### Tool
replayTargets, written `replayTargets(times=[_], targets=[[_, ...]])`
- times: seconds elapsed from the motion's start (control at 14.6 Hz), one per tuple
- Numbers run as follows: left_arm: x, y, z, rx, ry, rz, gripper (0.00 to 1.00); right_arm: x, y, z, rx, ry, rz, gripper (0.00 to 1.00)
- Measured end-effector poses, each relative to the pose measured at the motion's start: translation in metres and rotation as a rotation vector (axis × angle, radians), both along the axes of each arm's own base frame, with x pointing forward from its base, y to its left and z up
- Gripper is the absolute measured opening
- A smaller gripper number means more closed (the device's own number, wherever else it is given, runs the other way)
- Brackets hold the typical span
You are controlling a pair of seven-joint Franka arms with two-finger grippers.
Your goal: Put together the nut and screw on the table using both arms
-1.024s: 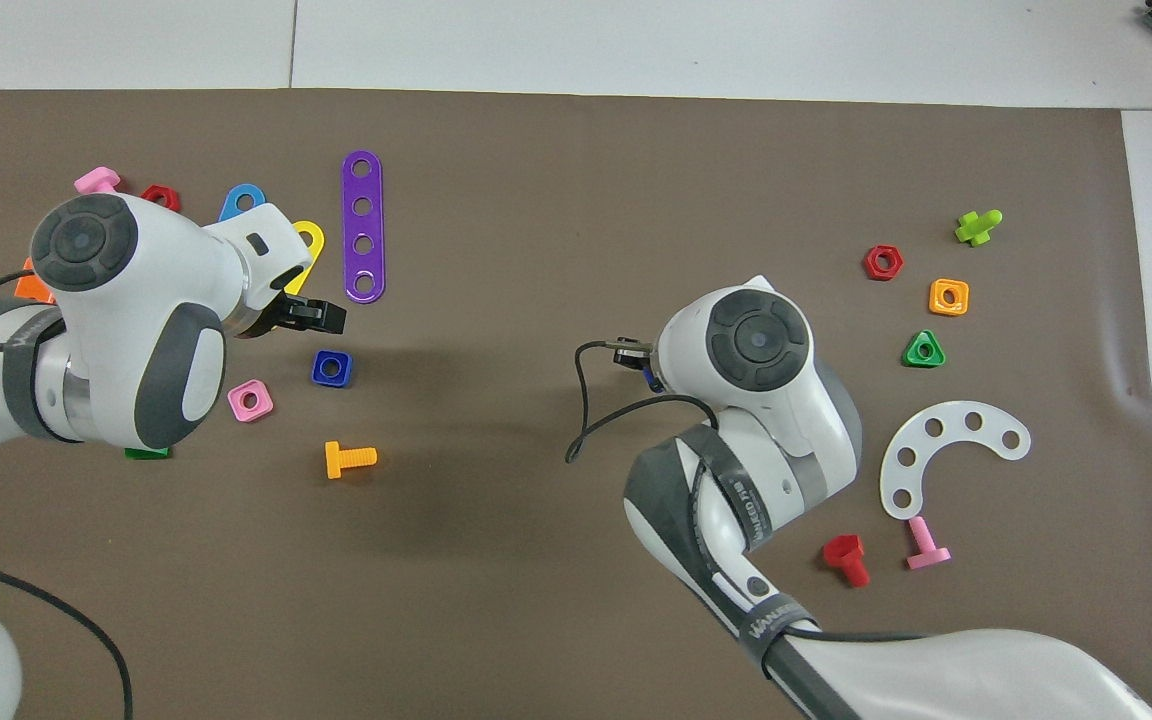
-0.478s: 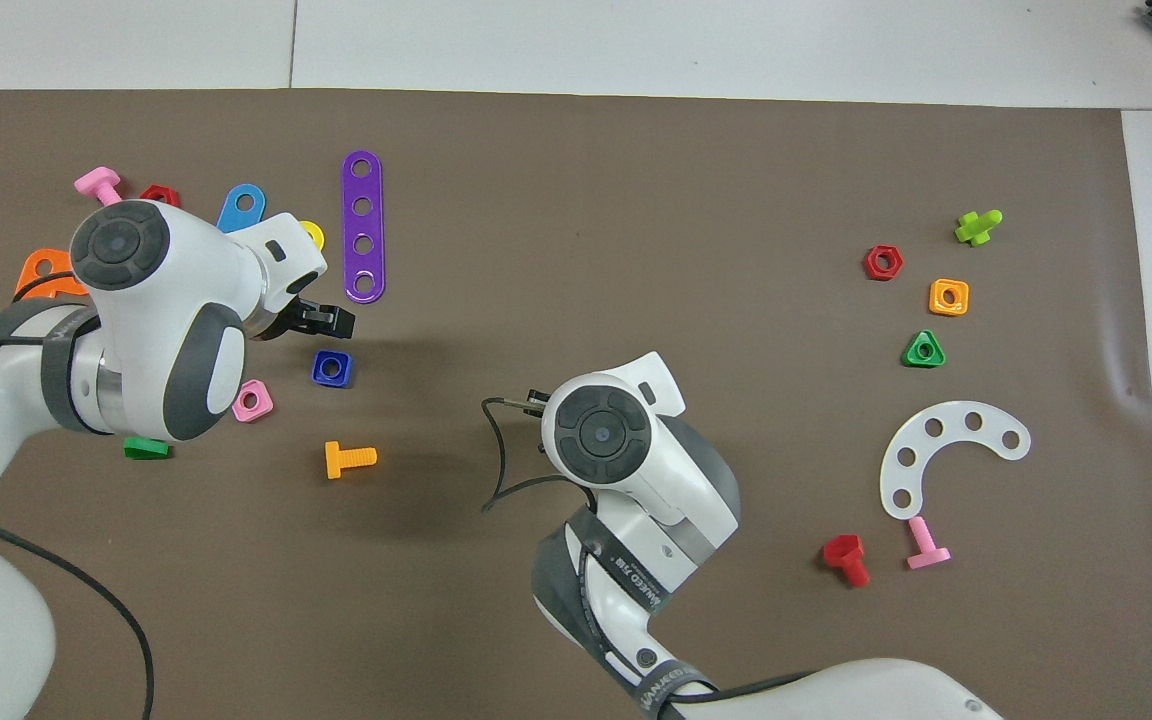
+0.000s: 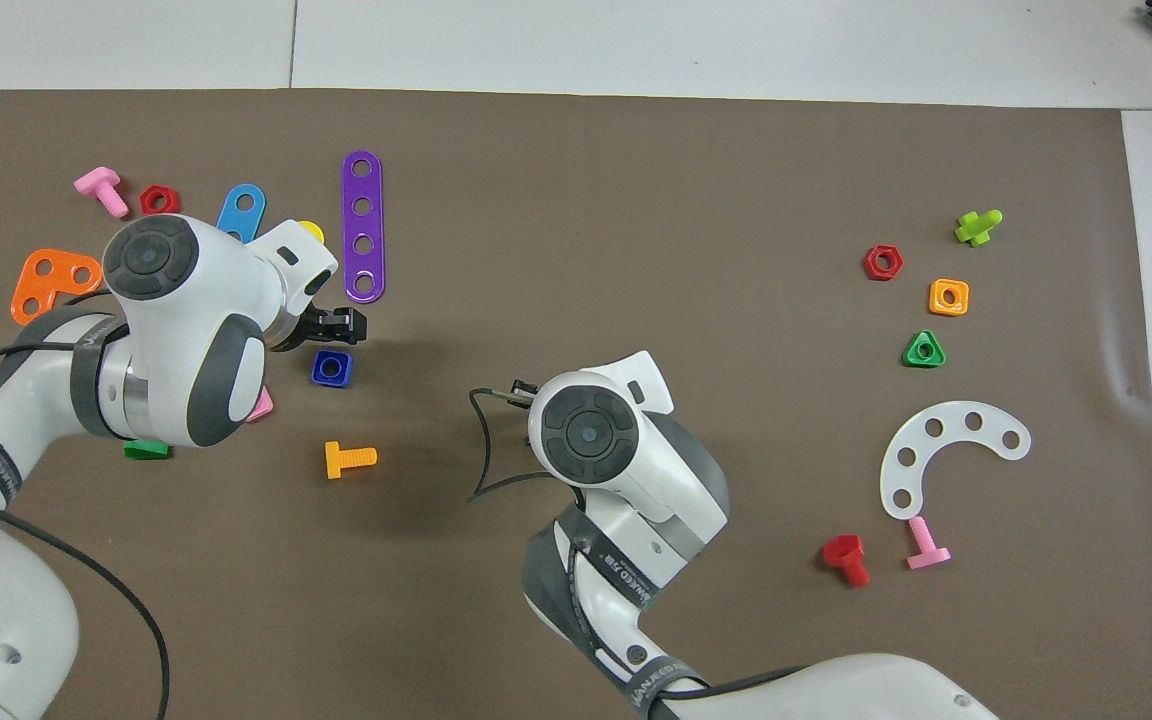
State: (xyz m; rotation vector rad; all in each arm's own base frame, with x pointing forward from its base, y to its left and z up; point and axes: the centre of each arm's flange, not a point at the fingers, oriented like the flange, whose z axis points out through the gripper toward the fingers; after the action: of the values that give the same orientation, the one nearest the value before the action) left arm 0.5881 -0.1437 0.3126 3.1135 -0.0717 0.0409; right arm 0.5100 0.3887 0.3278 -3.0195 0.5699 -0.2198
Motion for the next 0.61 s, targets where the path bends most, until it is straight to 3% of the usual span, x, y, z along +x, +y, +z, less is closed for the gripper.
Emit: replayTargets(times=[0.2,0.41,0.61], targets=[[-0.008,0.000,-0.014,0.001,-0.001,-0.016,0.81,0.021,-0.031,0.042,-0.006,-0.016,-0.025,0.98],[-0.009,0.001,-0.016,0.002,-0.003,-0.064,0.78,0.039,-0.093,0.100,-0.047,-0.023,0.041,1.00],[-0.009,0.002,-0.016,0.004,-0.004,-0.100,0.69,0.050,-0.165,0.148,-0.070,-0.018,0.094,1.00]])
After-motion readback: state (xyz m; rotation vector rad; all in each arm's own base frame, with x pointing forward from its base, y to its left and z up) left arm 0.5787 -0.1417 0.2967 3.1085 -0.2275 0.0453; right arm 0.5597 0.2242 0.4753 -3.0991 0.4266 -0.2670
